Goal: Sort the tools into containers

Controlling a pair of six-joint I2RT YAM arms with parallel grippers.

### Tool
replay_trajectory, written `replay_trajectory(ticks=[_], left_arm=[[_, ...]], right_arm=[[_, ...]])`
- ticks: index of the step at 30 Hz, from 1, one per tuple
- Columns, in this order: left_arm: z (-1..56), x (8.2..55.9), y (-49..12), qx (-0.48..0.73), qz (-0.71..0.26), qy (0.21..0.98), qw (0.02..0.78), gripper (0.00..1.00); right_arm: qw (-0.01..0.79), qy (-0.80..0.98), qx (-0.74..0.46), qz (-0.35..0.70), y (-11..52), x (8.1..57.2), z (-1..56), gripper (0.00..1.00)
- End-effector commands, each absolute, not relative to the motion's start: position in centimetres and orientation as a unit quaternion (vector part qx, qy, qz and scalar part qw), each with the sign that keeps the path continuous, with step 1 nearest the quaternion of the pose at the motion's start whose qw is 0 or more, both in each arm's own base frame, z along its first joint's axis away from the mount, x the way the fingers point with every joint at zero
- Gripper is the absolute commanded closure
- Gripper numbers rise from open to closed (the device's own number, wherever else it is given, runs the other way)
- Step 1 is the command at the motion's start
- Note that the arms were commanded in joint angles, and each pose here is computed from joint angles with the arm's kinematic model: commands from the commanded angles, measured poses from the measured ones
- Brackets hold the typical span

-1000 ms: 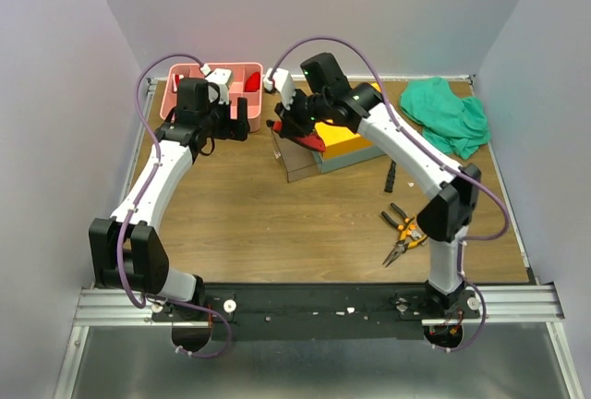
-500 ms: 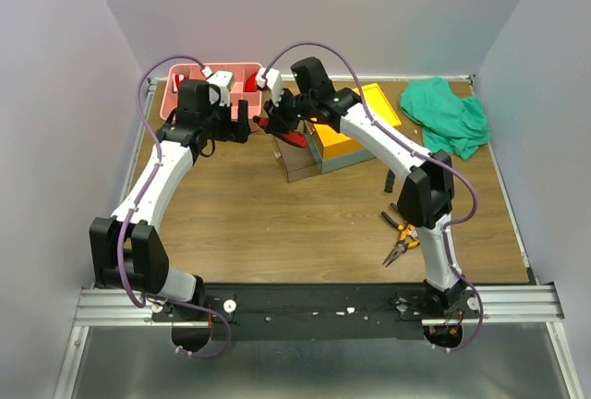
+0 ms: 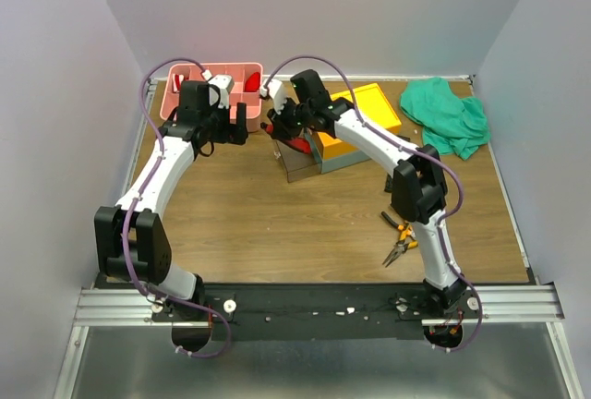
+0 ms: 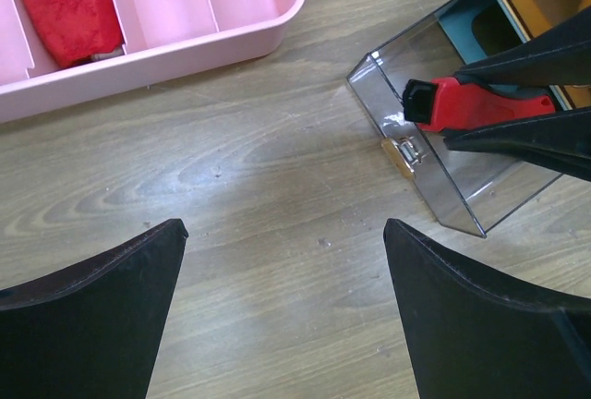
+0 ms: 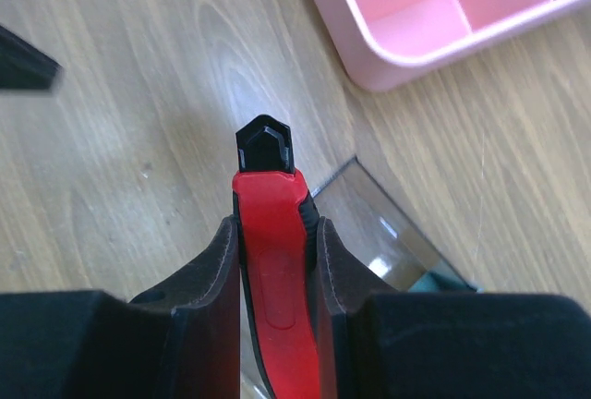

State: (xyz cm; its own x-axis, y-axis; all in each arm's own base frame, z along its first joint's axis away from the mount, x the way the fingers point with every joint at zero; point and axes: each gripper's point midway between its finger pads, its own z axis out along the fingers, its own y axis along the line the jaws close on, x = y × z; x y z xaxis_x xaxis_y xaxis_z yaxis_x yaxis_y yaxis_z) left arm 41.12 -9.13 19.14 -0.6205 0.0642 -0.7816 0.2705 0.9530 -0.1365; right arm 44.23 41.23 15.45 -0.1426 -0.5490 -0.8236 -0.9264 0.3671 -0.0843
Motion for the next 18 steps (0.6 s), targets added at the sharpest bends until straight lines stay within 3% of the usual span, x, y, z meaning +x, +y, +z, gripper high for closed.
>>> replay_trajectory(ticks=[1, 13, 14, 17, 18], left_arm=[[20.6, 41.9, -9.1, 0.088, -0.137, 0.883, 0.441, 0.01], [20.6, 41.6, -9.4, 0.081, -0.150, 0.878, 0.448, 0.01], [20.7, 41.6, -9.5, 0.080, -0.152, 0.877, 0.448, 0.01], [20.9, 41.6, -9.7, 0.079, -0.158, 0.875, 0.451, 0.01], [21.1, 41.7, -9.8, 0.080, -0.161, 0.873, 0.453, 0.01]], right_arm=[[0.413, 0.752, -0.479, 0.184, 39.2, 44.9, 14.5, 0.99], [0.395, 0.783, -0.465, 0.120, 36.1, 44.8, 11.9, 0.99], [0.398, 0.784, -0.462, 0.118, 36.0, 44.8, 12.2, 0.77], [0.410, 0.778, -0.459, 0.127, 36.3, 44.7, 13.9, 0.44], [0.415, 0.776, -0.457, 0.131, 36.5, 44.6, 14.7, 0.41]])
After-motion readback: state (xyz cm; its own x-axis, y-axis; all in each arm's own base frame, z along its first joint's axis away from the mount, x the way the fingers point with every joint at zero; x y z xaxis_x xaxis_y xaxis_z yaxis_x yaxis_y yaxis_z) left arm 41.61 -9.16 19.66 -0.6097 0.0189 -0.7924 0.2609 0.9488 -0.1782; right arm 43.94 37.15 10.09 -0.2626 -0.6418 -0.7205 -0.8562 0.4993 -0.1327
